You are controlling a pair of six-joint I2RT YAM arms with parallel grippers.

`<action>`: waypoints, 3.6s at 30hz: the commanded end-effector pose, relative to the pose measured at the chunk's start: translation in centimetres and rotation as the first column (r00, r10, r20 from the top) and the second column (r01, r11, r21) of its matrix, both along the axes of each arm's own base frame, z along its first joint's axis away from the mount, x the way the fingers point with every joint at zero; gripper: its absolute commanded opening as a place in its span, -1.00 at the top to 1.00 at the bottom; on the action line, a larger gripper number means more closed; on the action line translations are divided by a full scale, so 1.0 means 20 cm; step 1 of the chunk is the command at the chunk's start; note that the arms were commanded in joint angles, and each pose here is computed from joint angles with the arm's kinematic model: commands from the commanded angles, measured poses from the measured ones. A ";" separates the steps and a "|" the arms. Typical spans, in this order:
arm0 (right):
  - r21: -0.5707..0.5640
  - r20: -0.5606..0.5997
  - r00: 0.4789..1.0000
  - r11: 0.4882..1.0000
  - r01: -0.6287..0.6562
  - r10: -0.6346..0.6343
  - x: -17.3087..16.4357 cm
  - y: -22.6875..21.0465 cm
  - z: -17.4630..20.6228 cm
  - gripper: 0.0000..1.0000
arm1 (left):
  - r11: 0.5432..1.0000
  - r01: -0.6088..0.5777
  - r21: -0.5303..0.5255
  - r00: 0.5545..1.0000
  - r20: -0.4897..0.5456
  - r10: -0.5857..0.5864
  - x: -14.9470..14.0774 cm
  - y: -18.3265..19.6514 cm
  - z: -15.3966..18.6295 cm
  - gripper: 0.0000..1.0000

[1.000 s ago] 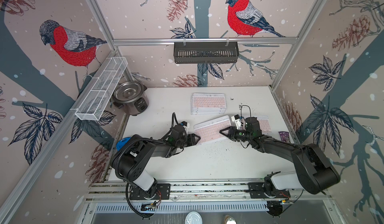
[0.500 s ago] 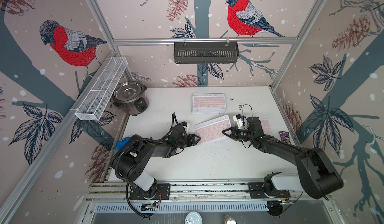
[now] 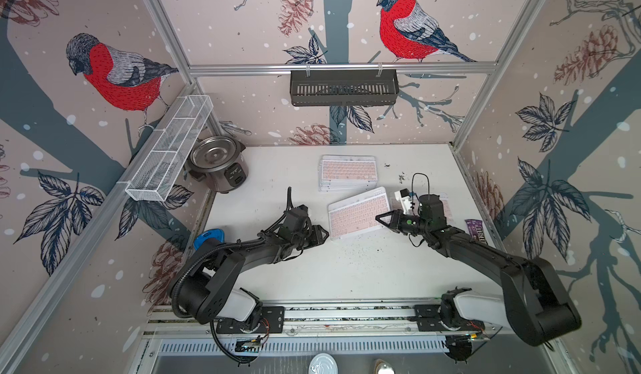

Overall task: Stack the numeric keypads
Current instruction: Pick up the numeric keypad from the center of the board, then place the numeric keypad at the numeric keypad.

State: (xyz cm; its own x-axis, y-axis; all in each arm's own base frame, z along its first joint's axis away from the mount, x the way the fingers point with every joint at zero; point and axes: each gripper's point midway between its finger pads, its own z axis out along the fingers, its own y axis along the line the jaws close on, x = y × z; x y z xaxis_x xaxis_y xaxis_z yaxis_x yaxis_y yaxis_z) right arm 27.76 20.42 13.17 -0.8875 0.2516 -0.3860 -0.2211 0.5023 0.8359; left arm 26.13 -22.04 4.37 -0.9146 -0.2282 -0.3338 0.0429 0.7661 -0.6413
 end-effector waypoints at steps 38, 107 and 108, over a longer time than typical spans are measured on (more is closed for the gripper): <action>0.234 0.235 0.972 0.969 -0.079 0.022 0.75 -0.02 0.44 0.87 | 0.968 -0.240 0.078 0.957 0.186 0.223 0.27 0.31 0.34 -0.16; -0.101 0.060 0.992 0.988 0.116 -0.111 1.28 0.08 -0.14 -0.39 | 0.963 -0.230 0.140 0.970 0.118 0.215 0.31 0.34 0.14 -0.15; -0.115 0.059 0.992 0.986 0.119 -0.113 1.28 0.09 -0.14 -0.40 | 0.963 -0.230 0.139 0.970 0.119 0.214 0.30 0.34 0.14 -0.15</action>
